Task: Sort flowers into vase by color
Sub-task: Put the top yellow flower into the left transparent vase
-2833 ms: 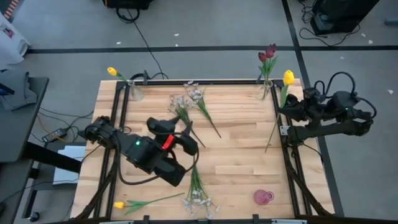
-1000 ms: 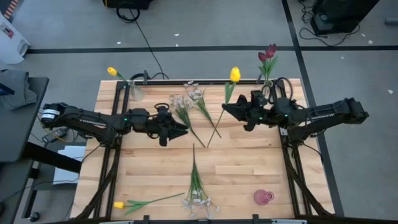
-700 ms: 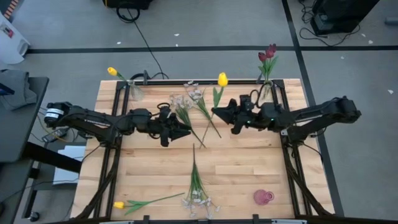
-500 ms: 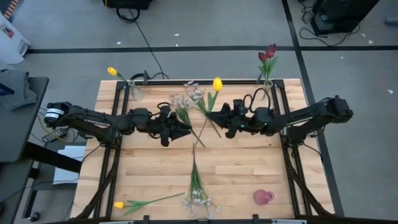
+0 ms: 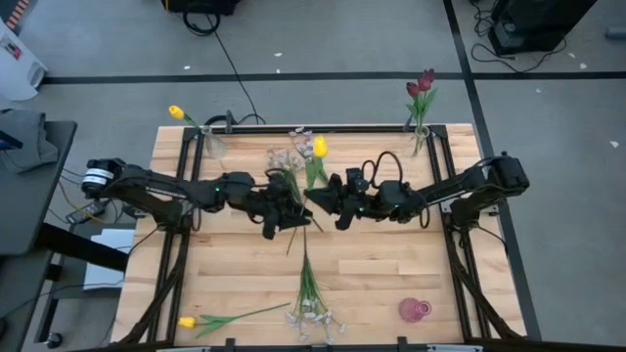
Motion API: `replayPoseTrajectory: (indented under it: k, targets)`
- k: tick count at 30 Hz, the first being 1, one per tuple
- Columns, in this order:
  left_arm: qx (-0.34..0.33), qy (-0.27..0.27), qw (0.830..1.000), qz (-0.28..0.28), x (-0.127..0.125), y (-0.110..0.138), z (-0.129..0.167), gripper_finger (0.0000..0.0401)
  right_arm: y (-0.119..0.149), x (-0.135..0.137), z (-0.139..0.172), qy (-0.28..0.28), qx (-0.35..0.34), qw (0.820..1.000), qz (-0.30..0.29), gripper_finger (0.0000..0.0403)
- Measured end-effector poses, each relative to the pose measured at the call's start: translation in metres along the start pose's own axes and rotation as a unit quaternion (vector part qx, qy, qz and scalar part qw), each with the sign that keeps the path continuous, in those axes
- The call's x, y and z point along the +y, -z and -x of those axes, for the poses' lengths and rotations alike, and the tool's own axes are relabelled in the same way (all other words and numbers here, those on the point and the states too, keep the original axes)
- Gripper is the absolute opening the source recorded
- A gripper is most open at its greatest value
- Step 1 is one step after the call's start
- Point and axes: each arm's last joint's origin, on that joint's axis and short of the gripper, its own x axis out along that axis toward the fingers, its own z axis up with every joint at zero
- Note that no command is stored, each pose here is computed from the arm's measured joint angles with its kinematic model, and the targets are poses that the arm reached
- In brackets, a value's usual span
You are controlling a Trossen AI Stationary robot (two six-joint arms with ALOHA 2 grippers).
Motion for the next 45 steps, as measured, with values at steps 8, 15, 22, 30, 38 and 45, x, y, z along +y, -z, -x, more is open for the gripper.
replayPoseTrajectory:
  k: [8,15,22,30,38,45]
  targets:
    - [0.058,0.024,0.998,0.003,-0.004,-0.004,-0.008,0.0184,0.019,0.006,0.000,-0.002,0.061,0.998,-0.002,0.0029]
    - [0.060,0.020,0.998,0.000,-0.007,-0.008,-0.003,0.0184,0.026,0.012,0.003,-0.003,0.072,0.997,0.002,0.0029]
    - [0.058,0.021,0.998,0.010,-0.008,-0.009,-0.001,0.0183,0.034,0.013,0.006,0.016,0.097,0.995,0.009,0.0029]
    - [0.064,0.021,0.998,0.011,-0.010,-0.010,0.002,0.0155,0.032,0.013,0.007,0.033,0.098,0.994,0.017,0.0029]
    - [0.071,0.016,0.997,0.004,-0.009,-0.008,0.002,0.0061,0.029,0.014,0.008,0.032,0.097,0.994,0.022,0.0029]
    - [0.070,0.021,0.997,0.000,-0.010,-0.009,0.003,0.0013,0.029,0.014,0.008,0.033,0.097,0.994,0.024,0.0029]
